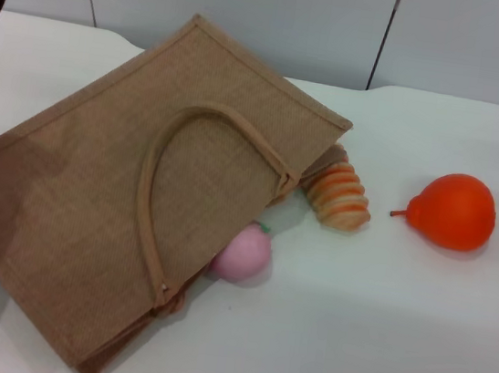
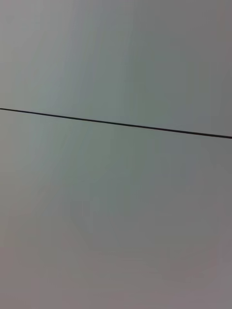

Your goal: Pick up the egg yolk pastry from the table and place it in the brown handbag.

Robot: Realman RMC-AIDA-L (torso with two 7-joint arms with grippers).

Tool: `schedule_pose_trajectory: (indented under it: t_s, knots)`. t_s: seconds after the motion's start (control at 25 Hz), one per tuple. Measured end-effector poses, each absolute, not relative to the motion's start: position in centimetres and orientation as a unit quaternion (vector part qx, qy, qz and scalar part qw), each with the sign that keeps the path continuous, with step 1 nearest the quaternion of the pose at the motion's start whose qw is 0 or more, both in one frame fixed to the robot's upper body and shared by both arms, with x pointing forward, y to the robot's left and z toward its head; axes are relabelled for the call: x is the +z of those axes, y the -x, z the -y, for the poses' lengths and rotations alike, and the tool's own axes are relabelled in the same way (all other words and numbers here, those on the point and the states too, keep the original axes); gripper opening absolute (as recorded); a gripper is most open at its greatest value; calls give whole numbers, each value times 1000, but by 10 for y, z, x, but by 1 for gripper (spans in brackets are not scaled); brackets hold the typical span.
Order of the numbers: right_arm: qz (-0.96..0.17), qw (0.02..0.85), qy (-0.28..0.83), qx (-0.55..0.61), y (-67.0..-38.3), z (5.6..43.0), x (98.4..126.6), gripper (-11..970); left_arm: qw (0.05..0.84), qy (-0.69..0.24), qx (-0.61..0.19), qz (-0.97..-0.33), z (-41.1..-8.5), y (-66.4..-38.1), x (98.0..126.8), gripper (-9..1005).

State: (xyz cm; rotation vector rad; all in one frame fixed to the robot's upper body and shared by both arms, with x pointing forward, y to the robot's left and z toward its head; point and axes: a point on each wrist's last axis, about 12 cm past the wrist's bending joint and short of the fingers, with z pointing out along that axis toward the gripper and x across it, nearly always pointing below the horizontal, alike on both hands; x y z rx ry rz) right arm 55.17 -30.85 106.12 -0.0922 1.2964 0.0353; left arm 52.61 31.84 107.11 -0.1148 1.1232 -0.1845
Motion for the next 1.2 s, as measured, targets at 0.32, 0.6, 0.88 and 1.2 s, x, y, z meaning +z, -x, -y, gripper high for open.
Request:
schedule_pose_trajectory:
  t_s: [0.32, 0.6, 0.88, 1.2]
  knots:
    - [-603, 796, 41, 18, -551, 309, 1061, 892, 841, 54, -88, -531, -319, -526, 1071, 834]
    - [-603, 796, 40, 18, -551, 309, 1061, 892, 841, 52, -89, -531, -319, -525, 1071, 834]
    - [-603, 796, 39, 18, -551, 309, 1061, 892, 840, 56, -92, -531, -320, -524, 1070, 834]
    - [-603, 796, 39, 18, -551, 309, 1061, 892, 841, 56, -91, -530, -321, -524, 1071, 834]
